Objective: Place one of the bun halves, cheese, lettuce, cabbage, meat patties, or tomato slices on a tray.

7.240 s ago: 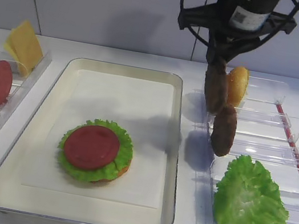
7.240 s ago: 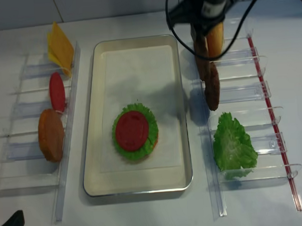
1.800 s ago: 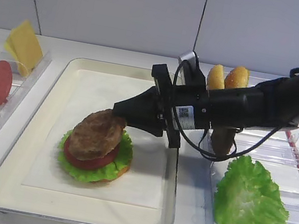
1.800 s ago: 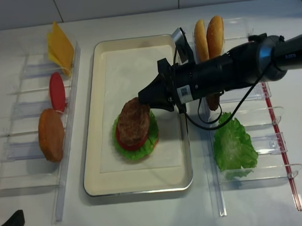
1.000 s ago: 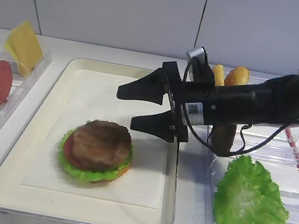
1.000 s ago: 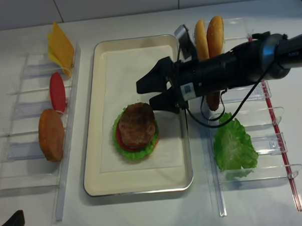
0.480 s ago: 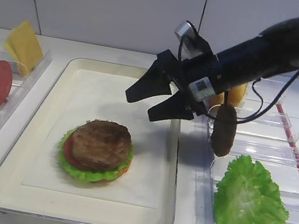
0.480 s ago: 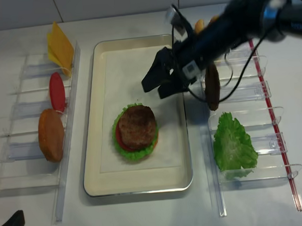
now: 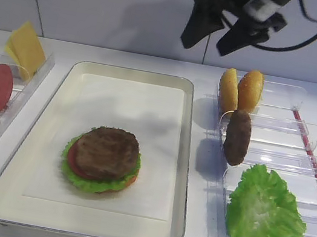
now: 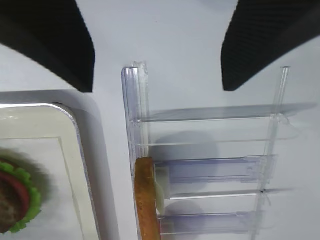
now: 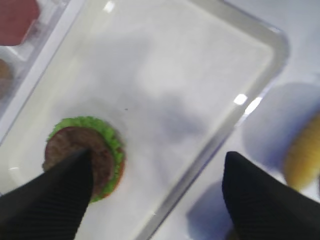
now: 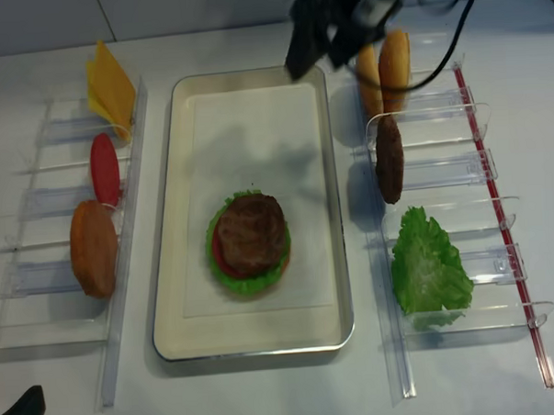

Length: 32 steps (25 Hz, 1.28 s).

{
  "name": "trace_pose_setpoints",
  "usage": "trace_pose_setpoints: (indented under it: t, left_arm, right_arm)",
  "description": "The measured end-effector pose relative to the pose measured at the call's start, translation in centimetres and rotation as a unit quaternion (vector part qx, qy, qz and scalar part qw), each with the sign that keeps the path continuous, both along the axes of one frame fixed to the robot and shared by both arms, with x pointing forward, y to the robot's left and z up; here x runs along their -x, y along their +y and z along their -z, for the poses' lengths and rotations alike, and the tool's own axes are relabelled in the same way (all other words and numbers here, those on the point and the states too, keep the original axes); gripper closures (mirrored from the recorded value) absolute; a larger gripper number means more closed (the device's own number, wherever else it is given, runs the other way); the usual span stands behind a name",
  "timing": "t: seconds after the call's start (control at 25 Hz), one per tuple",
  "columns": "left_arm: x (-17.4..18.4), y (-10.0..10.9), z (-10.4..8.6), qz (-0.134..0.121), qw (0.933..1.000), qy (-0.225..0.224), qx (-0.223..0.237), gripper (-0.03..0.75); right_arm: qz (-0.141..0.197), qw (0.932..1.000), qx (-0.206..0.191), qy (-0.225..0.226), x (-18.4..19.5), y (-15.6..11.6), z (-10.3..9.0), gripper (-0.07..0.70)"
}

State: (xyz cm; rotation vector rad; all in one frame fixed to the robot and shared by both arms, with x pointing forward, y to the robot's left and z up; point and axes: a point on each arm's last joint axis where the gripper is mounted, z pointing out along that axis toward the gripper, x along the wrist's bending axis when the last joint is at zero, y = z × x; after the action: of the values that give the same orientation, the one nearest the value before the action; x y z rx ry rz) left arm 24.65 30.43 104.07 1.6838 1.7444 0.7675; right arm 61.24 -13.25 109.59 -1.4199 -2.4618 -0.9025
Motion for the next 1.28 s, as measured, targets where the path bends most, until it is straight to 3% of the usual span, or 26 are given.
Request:
trace_pose_setpoints:
  t: [0.08, 0.16, 0.28, 0.4, 0.52, 0.72, 0.84, 0.96, 1.28]
  left_arm:
    - [0.0, 0.0, 0.0, 0.000, 1.0000, 0.000, 0.000, 0.206]
    - [0.0, 0.0, 0.0, 0.000, 1.0000, 0.000, 0.000, 0.206]
    - [0.0, 0.0, 0.0, 0.000, 1.0000, 0.000, 0.000, 0.206]
    - [0.0, 0.0, 0.0, 0.000, 1.0000, 0.000, 0.000, 0.206]
    - [0.0, 0.0, 0.0, 0.000, 1.0000, 0.000, 0.000, 0.206]
    - [0.0, 0.0, 0.0, 0.000, 1.0000, 0.000, 0.000, 0.206]
    - [0.0, 0.0, 0.0, 0.000, 1.0000, 0.000, 0.000, 0.206]
    - [0.0, 0.0, 0.0, 0.000, 1.0000, 0.000, 0.000, 0.206]
    - [0.0, 0.0, 0.0, 0.000, 1.0000, 0.000, 0.000, 0.206]
  right_arm:
    - [0.020, 0.9984, 0.042, -0.033, 0.9, -1.2, -2.1, 0.085]
    - [0.043, 0.9922, 0.095, -0.068, 1.9, -2.7, -3.9, 0.086]
    - [0.061, 0.9824, 0.136, -0.113, 4.6, -4.6, -6.6, 0.086]
    - [0.068, 0.9779, 0.138, -0.142, 8.5, -6.0, -8.8, 0.085]
    - [0.070, 0.9765, 0.136, -0.152, 12.3, -7.3, -9.6, 0.086]
    - [0.076, 0.9738, 0.129, -0.171, 18.7, -9.3, -8.3, 0.085]
    - [0.091, 0.9666, 0.111, -0.212, 22.4, -10.6, -7.1, 0.086]
    - [0.099, 0.9623, 0.103, -0.232, 25.5, -11.6, -4.8, 0.086]
    - [0.101, 0.9610, 0.100, -0.237, 31.5, -13.5, 1.9, 0.086]
